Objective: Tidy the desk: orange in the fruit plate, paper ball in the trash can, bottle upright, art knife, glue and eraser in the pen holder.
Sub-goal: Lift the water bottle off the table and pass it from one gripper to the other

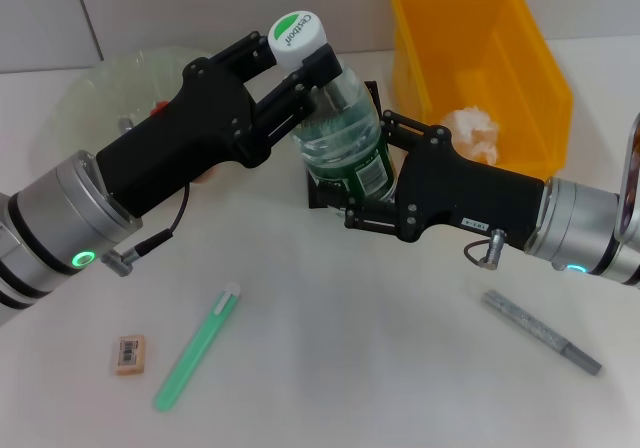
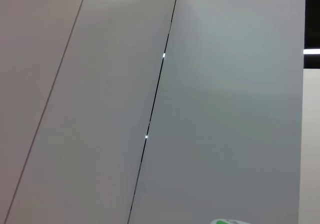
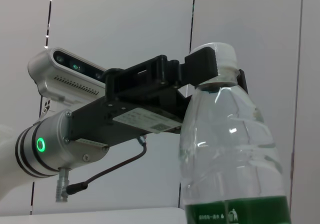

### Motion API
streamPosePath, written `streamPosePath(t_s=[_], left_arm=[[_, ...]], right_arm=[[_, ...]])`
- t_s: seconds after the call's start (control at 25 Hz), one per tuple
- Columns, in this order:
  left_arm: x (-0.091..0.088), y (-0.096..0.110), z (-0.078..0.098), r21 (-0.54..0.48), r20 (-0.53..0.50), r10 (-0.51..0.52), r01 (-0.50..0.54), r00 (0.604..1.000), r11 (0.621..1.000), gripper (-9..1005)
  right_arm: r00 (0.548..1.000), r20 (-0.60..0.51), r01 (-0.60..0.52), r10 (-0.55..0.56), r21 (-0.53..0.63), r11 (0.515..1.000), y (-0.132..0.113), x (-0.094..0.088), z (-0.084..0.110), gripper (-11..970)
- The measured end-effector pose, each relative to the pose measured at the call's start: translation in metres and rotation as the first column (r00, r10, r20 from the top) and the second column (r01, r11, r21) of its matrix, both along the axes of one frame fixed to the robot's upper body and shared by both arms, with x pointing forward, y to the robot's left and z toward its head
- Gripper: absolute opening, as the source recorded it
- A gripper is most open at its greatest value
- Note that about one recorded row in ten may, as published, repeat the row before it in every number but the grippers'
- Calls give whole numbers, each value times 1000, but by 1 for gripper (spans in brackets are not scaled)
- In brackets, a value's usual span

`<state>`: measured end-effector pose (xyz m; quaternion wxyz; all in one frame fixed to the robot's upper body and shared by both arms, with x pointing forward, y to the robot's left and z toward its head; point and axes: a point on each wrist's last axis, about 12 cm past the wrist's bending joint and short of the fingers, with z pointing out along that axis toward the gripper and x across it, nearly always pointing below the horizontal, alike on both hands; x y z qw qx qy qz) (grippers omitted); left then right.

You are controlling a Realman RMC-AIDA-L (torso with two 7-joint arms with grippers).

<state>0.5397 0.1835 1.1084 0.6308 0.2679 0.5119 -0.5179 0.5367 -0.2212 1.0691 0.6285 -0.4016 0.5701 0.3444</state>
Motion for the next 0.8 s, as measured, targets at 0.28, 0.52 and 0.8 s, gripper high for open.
streamPosePath(t_s=[0.28,0.52,0.8], left_arm=[[-1,-1,0,0,-3,-7,7,1000,1000,437],[-2,-1,-1,1,-5,-10,10,1000,1000,440],[-2,-1,-1,1,-7,-9,9,1000,1000,443]], right_arm=[[1000,-2,-2,2,-5,1000,0,0,-1,762],[1000,-7,-17,17,-19,1000,2,-1,-2,762],[1000,-9,-16,16,-26,1000,2,-1,-3,763]])
